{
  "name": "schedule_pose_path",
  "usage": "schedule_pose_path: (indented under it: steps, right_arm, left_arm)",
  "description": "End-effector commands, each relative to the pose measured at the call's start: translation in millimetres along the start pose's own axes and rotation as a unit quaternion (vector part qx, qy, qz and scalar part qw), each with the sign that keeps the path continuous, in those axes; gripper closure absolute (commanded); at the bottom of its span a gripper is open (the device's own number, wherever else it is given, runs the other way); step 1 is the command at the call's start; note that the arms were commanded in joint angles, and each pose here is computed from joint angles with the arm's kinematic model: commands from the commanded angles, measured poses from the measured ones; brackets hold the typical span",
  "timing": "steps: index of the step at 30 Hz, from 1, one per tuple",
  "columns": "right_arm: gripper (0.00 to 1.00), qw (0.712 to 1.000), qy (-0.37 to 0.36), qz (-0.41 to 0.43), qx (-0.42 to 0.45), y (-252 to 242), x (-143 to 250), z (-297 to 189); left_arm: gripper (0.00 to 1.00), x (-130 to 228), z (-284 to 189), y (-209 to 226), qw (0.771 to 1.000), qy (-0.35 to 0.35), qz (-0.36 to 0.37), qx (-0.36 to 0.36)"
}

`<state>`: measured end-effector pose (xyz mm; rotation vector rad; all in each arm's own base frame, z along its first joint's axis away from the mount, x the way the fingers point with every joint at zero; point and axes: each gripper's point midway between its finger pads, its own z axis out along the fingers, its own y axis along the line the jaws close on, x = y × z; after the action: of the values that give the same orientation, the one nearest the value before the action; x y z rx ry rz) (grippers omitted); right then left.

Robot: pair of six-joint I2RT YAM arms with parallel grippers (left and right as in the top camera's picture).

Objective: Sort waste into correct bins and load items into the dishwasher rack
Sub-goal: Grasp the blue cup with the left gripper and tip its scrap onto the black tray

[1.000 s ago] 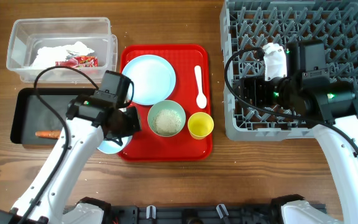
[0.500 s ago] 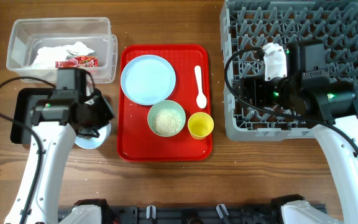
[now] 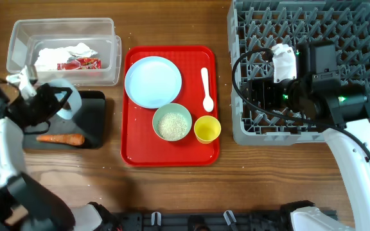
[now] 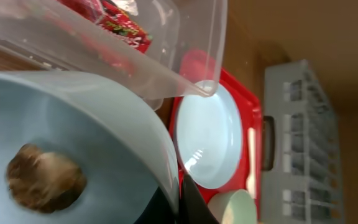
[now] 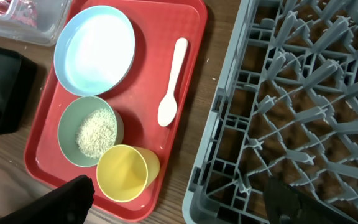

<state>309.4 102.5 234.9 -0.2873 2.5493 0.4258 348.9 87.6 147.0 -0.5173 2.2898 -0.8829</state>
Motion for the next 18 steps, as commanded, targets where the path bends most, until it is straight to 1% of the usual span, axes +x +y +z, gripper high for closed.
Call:
schedule_pose_path:
  steps: [1, 2, 4, 8, 11, 14, 17, 18]
  right_arm:
    - [0.1, 1.0, -0.002, -0.004, 0.003, -1, 2, -1]
    - [0.1, 1.0, -0.002, -0.004, 0.003, -1, 2, -1]
    - [0.1, 1.0, -0.002, -0.003, 0.003, -1, 2, -1]
    - [0.1, 1.0, -0.001, -0.002, 0.003, -1, 2, -1]
    - [0.1, 1.0, 0.002, -0.002, 0.003, -1, 4, -1]
    - [0.1, 1.0, 0.002, -0.001, 0.003, -1, 4, -1]
    - [0.1, 1.0, 0.002, -0.001, 0.003, -1, 4, -1]
    - [0.1, 1.0, 0.002, -0.001, 0.003, -1, 4, -1]
  left_arm:
    - [0.96, -10, -13, -5, 0.989, -0.022, -0.009, 0.146]
    - [0.96, -13, -21, -4, 0.983, -0.032, -0.03, 0.178]
    - [0.96, -15, -35, -1, 0.973, -0.047, -0.066, 0.215]
    - [0.96, -19, -49, -8, 0.962, -0.062, -0.082, 0.253]
    - [0.96, -21, -52, -6, 0.958, -0.057, -0.119, 0.255]
    - [0.96, -22, -55, -3, 0.956, -0.06, -0.136, 0.254]
    - [0.96, -22, -55, -16, 0.957, -0.055, -0.119, 0.258]
    - [0.96, -18, -50, -28, 0.966, -0.043, -0.095, 0.237]
